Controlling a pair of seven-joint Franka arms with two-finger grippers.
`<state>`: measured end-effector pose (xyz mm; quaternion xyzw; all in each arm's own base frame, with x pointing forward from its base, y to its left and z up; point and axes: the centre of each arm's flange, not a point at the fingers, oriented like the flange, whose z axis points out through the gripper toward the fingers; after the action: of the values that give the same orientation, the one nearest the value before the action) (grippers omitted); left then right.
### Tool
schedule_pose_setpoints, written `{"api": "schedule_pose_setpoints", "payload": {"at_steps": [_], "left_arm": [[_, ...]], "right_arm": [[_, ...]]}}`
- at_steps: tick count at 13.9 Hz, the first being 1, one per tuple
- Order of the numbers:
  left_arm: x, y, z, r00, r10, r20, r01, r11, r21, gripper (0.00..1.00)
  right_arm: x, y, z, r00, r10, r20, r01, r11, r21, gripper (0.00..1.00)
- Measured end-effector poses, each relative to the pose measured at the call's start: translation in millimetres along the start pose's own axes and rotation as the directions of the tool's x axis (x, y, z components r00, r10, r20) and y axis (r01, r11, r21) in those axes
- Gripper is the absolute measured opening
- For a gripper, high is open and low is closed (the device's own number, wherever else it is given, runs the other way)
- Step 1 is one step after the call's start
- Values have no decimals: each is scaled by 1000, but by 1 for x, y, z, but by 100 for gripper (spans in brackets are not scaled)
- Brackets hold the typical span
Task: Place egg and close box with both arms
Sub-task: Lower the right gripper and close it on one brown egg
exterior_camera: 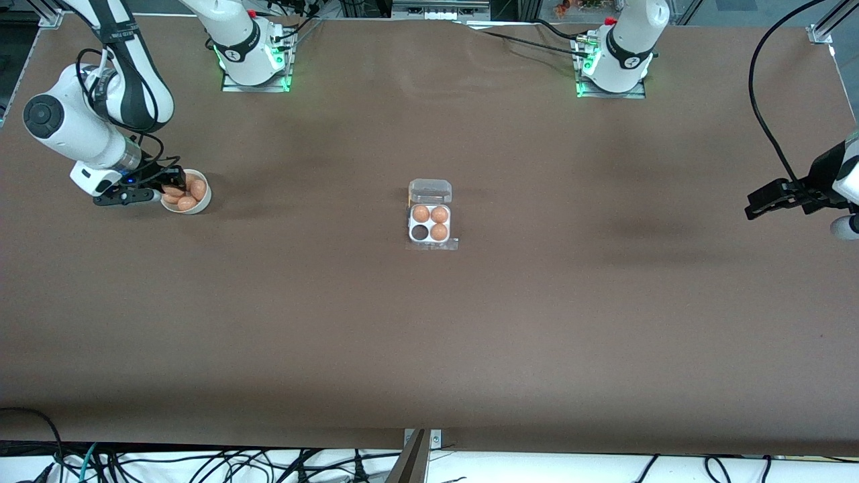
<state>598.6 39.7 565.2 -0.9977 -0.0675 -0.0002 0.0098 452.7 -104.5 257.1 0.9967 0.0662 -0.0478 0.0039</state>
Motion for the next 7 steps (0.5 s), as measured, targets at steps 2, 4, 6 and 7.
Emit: {"api": "schedule_pose_setpoints", "payload": {"at_steps": [2, 4, 6, 7], "left_arm": [[0, 0, 0, 1000, 0, 0, 0, 1000, 0, 100], [0, 0, 0, 1000, 0, 0, 0, 1000, 0, 100], [0, 0, 0, 1000, 0, 0, 0, 1000, 0, 100], [0, 0, 0, 1000, 0, 0, 0, 1000, 0, 100]], "right_arm": [[6, 1, -8, 1000, -3, 8, 3, 1000, 2, 48], [11, 1, -15, 1000, -7, 15, 7, 1000, 4, 48], [19, -5, -25, 999, -23, 27, 23, 1000, 6, 48], [26, -11, -32, 999, -31, 34, 31, 999, 7, 48]]}}
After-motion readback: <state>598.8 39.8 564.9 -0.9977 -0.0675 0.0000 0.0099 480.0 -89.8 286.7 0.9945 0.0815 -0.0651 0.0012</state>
